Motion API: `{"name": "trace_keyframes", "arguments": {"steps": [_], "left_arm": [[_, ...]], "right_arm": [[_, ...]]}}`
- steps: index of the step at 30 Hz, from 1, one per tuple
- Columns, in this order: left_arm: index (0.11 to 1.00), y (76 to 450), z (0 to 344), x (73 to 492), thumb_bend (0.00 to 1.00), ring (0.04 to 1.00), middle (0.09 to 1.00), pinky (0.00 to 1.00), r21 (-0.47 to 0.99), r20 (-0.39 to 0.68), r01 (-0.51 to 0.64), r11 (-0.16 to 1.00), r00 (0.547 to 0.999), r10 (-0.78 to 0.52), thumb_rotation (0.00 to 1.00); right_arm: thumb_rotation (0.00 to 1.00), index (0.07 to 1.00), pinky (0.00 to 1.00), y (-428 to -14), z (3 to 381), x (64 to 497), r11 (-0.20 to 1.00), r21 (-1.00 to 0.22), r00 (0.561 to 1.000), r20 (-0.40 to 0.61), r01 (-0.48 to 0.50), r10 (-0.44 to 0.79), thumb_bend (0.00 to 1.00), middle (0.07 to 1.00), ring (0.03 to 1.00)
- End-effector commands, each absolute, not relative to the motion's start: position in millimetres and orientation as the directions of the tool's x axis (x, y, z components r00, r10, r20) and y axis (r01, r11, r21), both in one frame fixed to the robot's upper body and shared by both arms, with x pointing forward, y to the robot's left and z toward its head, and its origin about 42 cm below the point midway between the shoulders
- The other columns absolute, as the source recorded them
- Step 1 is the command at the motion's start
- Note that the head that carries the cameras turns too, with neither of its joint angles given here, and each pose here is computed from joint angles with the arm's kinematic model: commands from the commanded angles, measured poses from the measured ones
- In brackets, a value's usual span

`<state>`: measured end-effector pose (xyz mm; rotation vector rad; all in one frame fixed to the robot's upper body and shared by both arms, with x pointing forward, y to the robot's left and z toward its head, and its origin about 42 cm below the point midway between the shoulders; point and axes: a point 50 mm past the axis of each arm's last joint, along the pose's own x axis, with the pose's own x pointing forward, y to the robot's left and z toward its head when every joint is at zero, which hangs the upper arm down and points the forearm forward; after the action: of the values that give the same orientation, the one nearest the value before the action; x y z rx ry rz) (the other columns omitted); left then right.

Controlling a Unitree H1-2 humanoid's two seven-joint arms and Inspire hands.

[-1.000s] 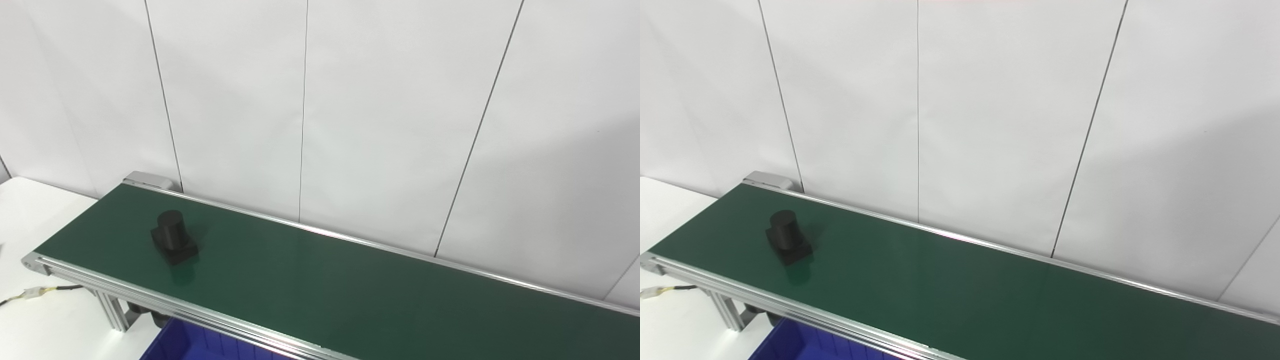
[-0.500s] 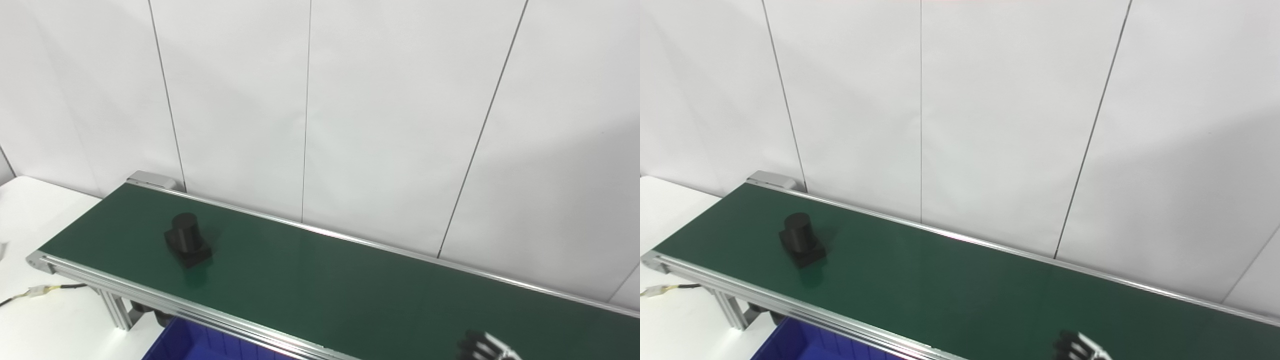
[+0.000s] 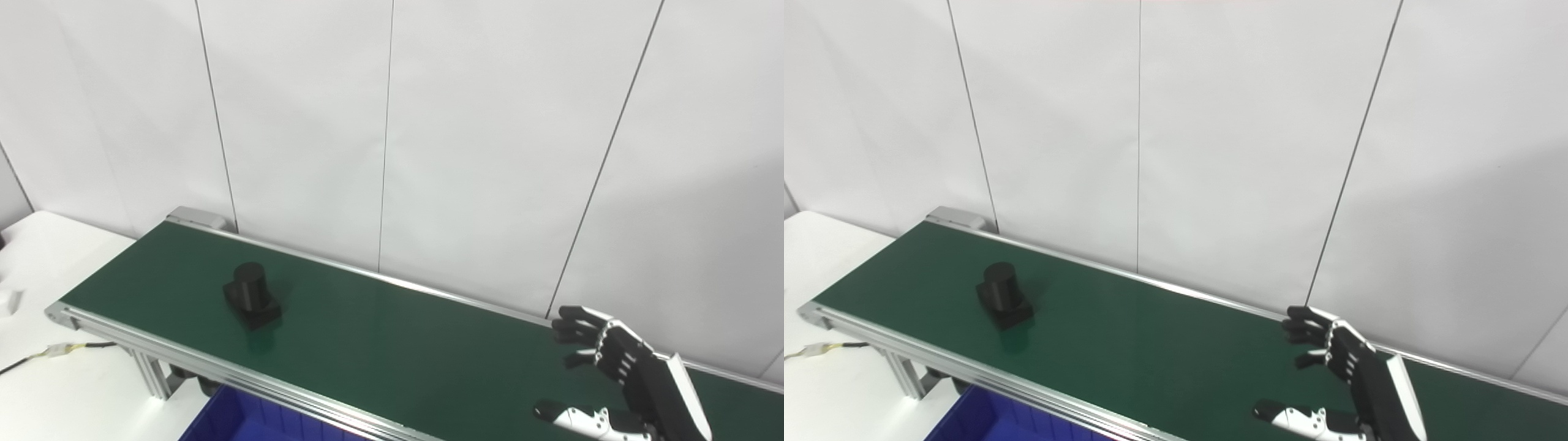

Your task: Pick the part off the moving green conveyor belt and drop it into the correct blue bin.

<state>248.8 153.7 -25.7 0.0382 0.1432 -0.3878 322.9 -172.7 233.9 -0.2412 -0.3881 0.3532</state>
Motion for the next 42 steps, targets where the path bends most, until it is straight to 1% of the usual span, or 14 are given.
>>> {"name": "trace_keyframes", "arguments": {"steps": [1, 2, 5, 9, 11, 14, 17, 20, 22, 25, 28, 36, 40, 42], "left_arm": [[0.789, 144.8, -11.6, 264.1, 1.00, 0.745, 0.791, 0.67, 0.039, -0.067, 0.386, 0.922, 0.921, -0.383, 0.29], [0.790, 144.4, -11.4, 264.2, 1.00, 0.746, 0.792, 0.68, 0.044, -0.067, 0.386, 0.921, 0.921, -0.383, 0.29], [0.791, 143.9, -11.1, 264.7, 1.00, 0.747, 0.794, 0.68, 0.049, -0.066, 0.385, 0.922, 0.922, -0.382, 0.28], [0.791, 144.2, -11.6, 265.1, 1.00, 0.750, 0.798, 0.68, 0.046, -0.067, 0.384, 0.922, 0.922, -0.381, 0.27], [0.792, 144.8, -11.6, 265.2, 1.00, 0.752, 0.800, 0.68, 0.041, -0.067, 0.384, 0.922, 0.922, -0.381, 0.26], [0.793, 145.4, -11.8, 265.5, 1.00, 0.759, 0.802, 0.69, 0.032, -0.067, 0.383, 0.923, 0.922, -0.380, 0.28], [0.789, 145.9, -11.8, 266.1, 1.00, 0.752, 0.798, 0.68, 0.030, -0.066, 0.380, 0.924, 0.924, -0.377, 0.28], [0.788, 146.5, -12.0, 266.9, 1.00, 0.747, 0.795, 0.68, 0.045, -0.069, 0.380, 0.924, 0.924, -0.376, 0.31], [0.787, 146.6, -12.3, 267.1, 1.00, 0.746, 0.794, 0.68, 0.044, -0.070, 0.379, 0.924, 0.924, -0.375, 0.32], [0.787, 146.6, -11.6, 266.4, 1.00, 0.745, 0.796, 0.68, 0.046, -0.068, 0.378, 0.925, 0.925, -0.375, 0.31], [0.790, 146.5, -11.4, 266.1, 1.00, 0.750, 0.801, 0.68, 0.043, -0.067, 0.379, 0.924, 0.924, -0.376, 0.31], [0.803, 146.3, -10.7, 262.7, 1.00, 0.750, 0.804, 0.68, 0.045, -0.063, 0.378, 0.925, 0.925, -0.375, 0.30], [0.804, 145.1, -10.1, 261.5, 1.00, 0.742, 0.803, 0.66, 0.043, -0.060, 0.379, 0.924, 0.925, -0.376, 0.29], [0.803, 144.6, -10.4, 261.0, 1.00, 0.744, 0.801, 0.66, 0.043, -0.061, 0.380, 0.924, 0.924, -0.378, 0.29]], "right_arm": [[0.09, 0.731, 0.55, -161.6, 250.7, 333.5, 0.909, -0.303, 0.843, 0.372, -0.286, 0.390, 0.84, 0.717, 0.703], [0.08, 0.732, 0.56, -159.0, 250.9, 336.2, 0.908, -0.306, 0.842, 0.371, -0.287, 0.392, 0.84, 0.719, 0.705], [0.04, 0.762, 0.61, -154.0, 249.6, 341.3, 0.905, -0.308, 0.840, 0.368, -0.294, 0.399, 0.76, 0.742, 0.733], [0.02, 0.769, 0.65, -148.5, 245.5, 347.9, 0.897, -0.317, 0.837, 0.359, -0.307, 0.413, 0.73, 0.755, 0.749], [0.02, 0.782, 0.69, -144.9, 240.3, 353.3, 0.892, -0.322, 0.834, 0.353, -0.319, 0.425, 0.71, 0.770, 0.771], [0.05, 0.799, 0.73, -139.5, 234.0, 361.3, 0.885, -0.327, 0.834, 0.337, -0.332, 0.438, 0.69, 0.789, 0.796], [0.11, 0.821, 0.78, -131.8, 226.8, 370.3, 0.877, -0.327, 0.838, 0.308, -0.352, 0.451, 0.69, 0.813, 0.824], [0.14, 0.831, 0.79, -119.8, 216.6, 381.1, 0.865, -0.326, 0.837, 0.274, -0.382, 0.473, 0.70, 0.824, 0.832], [0.19, 0.837, 0.78, -114.1, 210.9, 386.4, 0.856, -0.334, 0.835, 0.260, -0.394, 0.485, 0.70, 0.834, 0.831], [0.18, 0.839, 0.79, -100.9, 198.0, 396.2, 0.837, -0.344, 0.828, 0.225, -0.426, 0.514, 0.71, 0.841, 0.836], [0.20, 0.832, 0.77, -89.2, 187.6, 404.6, 0.819, -0.370, 0.827, 0.191, -0.439, 0.529, 0.73, 0.837, 0.830], [0.25, 0.819, 0.77, -63.4, 183.6, 421.5, 0.790, -0.409, 0.820, 0.151, -0.456, 0.552, 0.76, 0.832, 0.825], [0.22, 0.814, 0.77, -53.9, 186.0, 427.7, 0.786, -0.411, 0.813, 0.157, -0.462, 0.560, 0.75, 0.835, 0.828], [0.22, 0.815, 0.78, -49.3, 186.9, 430.7, 0.783, -0.411, 0.809, 0.160, -0.467, 0.566, 0.74, 0.836, 0.828]]}}
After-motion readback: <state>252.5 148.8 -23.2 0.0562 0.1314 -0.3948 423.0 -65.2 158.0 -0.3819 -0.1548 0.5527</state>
